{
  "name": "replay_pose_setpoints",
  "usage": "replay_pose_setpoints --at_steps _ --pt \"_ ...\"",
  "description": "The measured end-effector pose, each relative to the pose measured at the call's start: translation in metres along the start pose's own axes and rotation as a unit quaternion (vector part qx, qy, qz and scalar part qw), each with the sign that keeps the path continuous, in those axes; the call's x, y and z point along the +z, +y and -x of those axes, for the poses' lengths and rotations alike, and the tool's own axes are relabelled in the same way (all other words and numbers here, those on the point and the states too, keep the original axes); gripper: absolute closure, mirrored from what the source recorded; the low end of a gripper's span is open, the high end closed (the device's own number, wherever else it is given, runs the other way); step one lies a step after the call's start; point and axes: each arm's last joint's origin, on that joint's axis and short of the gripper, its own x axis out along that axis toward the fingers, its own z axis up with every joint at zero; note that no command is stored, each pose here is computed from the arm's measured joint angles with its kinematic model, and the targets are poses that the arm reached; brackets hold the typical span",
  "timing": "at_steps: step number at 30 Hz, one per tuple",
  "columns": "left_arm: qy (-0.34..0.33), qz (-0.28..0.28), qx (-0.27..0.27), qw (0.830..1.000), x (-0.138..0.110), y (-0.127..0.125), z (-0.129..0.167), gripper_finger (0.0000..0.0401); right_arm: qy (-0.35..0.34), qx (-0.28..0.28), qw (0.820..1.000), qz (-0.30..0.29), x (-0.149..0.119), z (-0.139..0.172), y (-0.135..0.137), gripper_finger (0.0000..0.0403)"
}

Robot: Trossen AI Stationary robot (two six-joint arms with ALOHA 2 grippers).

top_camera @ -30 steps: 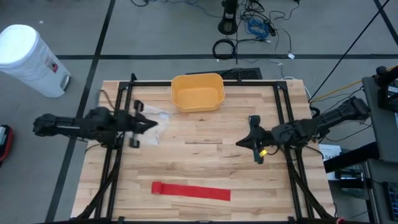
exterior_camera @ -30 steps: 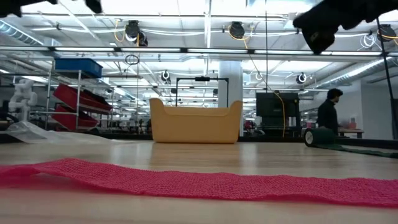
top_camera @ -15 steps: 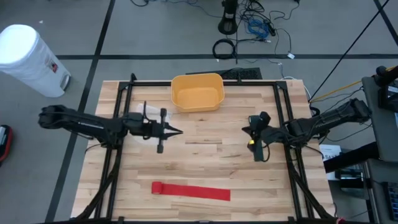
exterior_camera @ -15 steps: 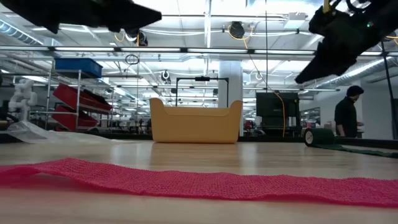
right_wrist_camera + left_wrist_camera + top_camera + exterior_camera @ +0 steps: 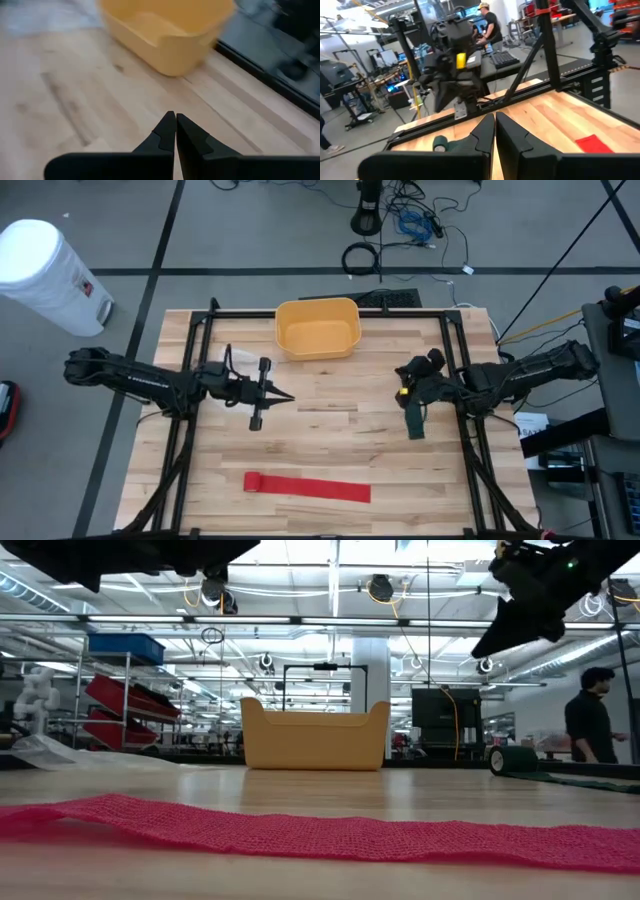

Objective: Roll bandage
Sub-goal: Roll the green bandage

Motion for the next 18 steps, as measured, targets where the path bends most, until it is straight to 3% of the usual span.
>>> replay_pose_setpoints --at_steps 8,14,18 --pt "-0.006 0.0 -0.018 1.0 0.003 -0.008 -0.001 0.0379 0.105 -0.091 0.99 -0.009 -0.004 -0.019 -0.004 0.0403" --pt "-0.006 -0.004 -0.017 1.0 0.003 -0.008 -0.001 0.0379 0.187 -0.169 0.968 0.002 -0.011 -0.034 -0.013 0.0403" --pt "-0.006 -0.023 -0.014 1.0 0.003 -0.007 -0.001 0.0379 0.226 -0.211 0.951 -0.027 -0.013 -0.043 -0.021 0.0403"
